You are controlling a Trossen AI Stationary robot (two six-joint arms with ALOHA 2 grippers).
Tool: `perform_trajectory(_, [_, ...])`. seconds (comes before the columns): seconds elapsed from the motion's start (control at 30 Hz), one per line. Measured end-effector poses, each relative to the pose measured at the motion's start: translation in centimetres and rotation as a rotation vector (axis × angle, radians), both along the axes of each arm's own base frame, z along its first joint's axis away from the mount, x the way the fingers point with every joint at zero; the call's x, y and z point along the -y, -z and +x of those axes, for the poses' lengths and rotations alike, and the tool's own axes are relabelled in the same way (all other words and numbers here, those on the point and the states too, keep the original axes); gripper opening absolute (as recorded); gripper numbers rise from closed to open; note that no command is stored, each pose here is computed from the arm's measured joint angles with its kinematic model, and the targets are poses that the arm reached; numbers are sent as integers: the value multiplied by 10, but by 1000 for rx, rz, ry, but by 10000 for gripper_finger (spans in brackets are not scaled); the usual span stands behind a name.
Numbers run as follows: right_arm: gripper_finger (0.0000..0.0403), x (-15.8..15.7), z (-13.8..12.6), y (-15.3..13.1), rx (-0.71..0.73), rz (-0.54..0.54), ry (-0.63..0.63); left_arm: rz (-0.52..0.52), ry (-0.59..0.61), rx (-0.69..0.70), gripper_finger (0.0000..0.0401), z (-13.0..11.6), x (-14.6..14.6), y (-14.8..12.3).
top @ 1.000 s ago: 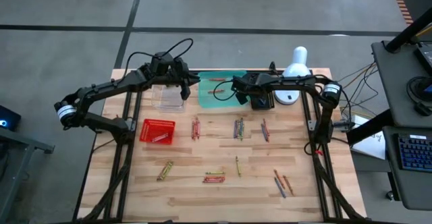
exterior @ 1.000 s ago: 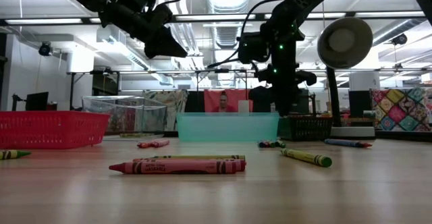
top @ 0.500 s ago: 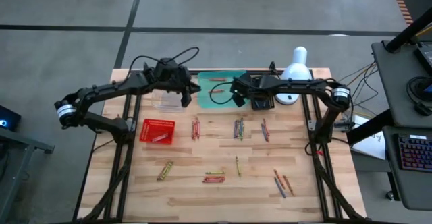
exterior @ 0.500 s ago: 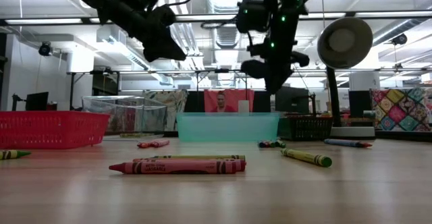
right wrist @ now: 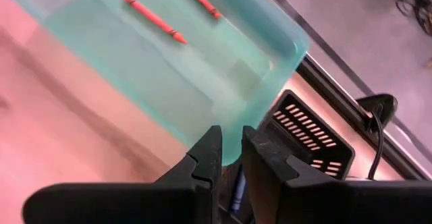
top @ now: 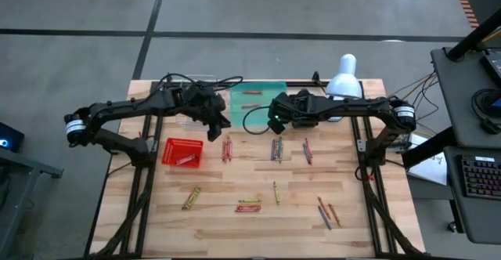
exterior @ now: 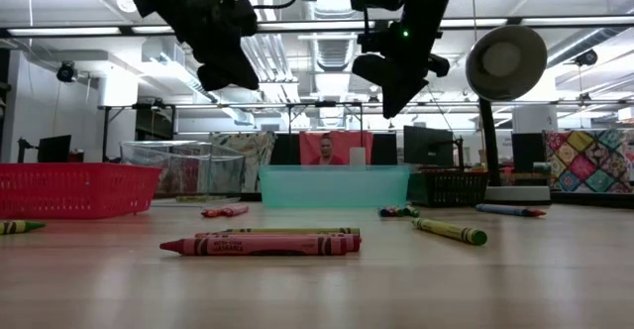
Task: Sort crayons
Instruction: Put the green crayon into the transparent bin
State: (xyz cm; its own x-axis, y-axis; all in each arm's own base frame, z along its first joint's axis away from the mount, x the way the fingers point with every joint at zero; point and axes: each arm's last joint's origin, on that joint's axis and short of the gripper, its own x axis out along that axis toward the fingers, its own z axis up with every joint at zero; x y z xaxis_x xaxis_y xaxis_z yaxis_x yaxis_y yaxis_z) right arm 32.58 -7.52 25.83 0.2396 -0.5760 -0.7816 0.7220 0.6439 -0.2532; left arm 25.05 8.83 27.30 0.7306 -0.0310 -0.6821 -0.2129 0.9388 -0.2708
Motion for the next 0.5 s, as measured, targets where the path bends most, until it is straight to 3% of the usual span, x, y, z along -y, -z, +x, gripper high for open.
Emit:
perform_trajectory(0.27, [50,-10,2,0,-11,-5,-44,-157,-25,-60,39,6,31,3])
perform_trajectory(0.5, [50,-14,2,3,-26,-4,-62,-237,-67,-217,39,3,72,11])
